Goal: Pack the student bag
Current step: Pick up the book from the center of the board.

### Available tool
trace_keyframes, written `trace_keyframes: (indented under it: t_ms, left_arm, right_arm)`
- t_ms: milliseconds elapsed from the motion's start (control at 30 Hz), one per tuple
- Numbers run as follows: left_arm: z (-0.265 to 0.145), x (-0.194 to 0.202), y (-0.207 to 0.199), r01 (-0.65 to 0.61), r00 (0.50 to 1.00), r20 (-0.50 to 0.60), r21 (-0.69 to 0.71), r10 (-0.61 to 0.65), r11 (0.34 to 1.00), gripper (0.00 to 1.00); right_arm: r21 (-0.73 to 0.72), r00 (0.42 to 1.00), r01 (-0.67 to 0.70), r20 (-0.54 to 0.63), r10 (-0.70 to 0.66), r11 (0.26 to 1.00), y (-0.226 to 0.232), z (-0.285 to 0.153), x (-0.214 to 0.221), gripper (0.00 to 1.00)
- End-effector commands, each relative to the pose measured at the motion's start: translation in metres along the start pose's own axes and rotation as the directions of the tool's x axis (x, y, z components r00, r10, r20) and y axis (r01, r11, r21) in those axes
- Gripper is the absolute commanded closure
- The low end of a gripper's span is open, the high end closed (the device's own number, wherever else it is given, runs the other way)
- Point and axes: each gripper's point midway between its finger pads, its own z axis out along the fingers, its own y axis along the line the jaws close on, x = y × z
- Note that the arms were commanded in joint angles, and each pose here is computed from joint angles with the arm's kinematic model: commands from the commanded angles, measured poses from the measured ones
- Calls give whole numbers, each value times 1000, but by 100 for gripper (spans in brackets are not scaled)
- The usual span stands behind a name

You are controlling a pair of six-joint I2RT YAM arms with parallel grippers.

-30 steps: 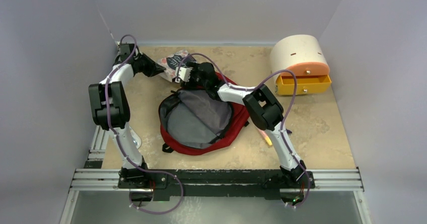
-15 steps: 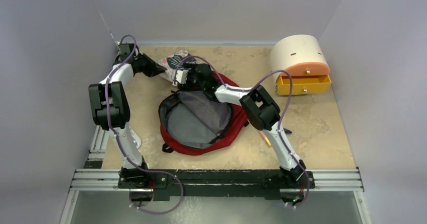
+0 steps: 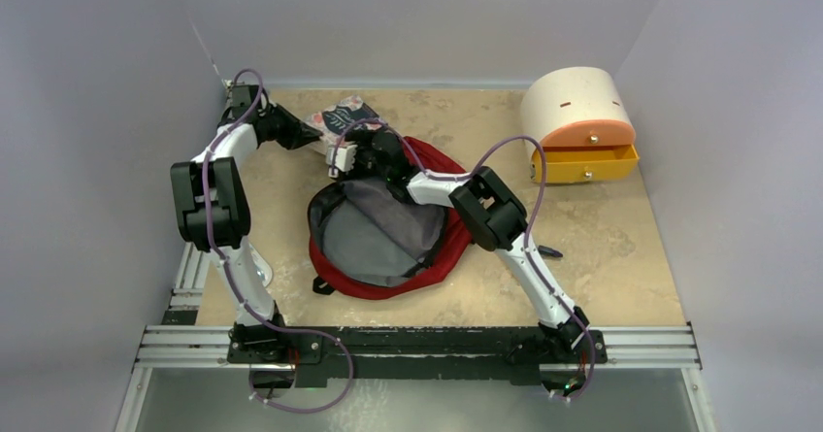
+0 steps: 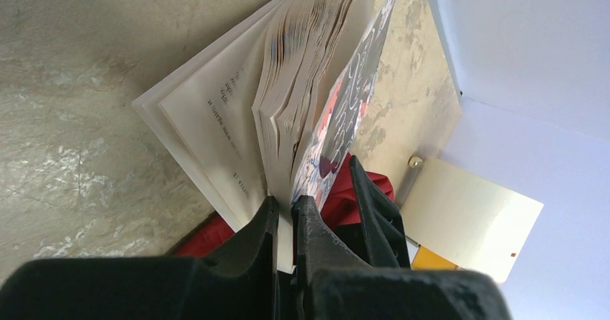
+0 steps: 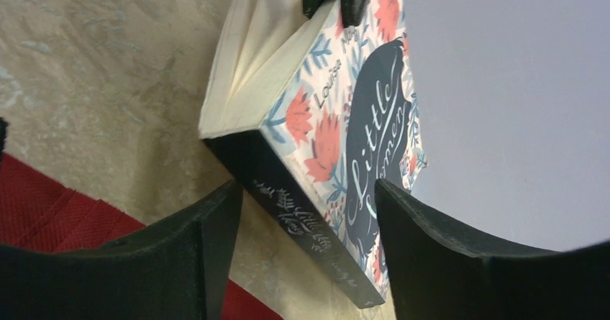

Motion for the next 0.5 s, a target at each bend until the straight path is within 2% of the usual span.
trace_keyframes:
  t_ms: [0,67,133,300,467]
  left_arm:
    - [-22,1,-37,-44,999,12,114,43,993,100]
    - [-23,4,-37,-49,999,5,122,49,991,100]
    - [-23,5,-38,-51,999,-1,132,52,990,100]
    - [-30,4,-44,-74,997,12,148,73,986,98]
    - [-51,-10,-56,-112,992,75,152,102,982,55]
  right_arm:
    - [163,994,30,98,-46,986,-51,3,-37,39]
    - [191,992,13,121,-36,982,-57,1,-42,54]
    - [222,990,2,138,-33,975,-62,-2,-46,64]
    - [226,988,-3,154,-33,974,-63,-5,-50,78]
    - [262,983,0,179,-48,965,-75,-17,-57,92]
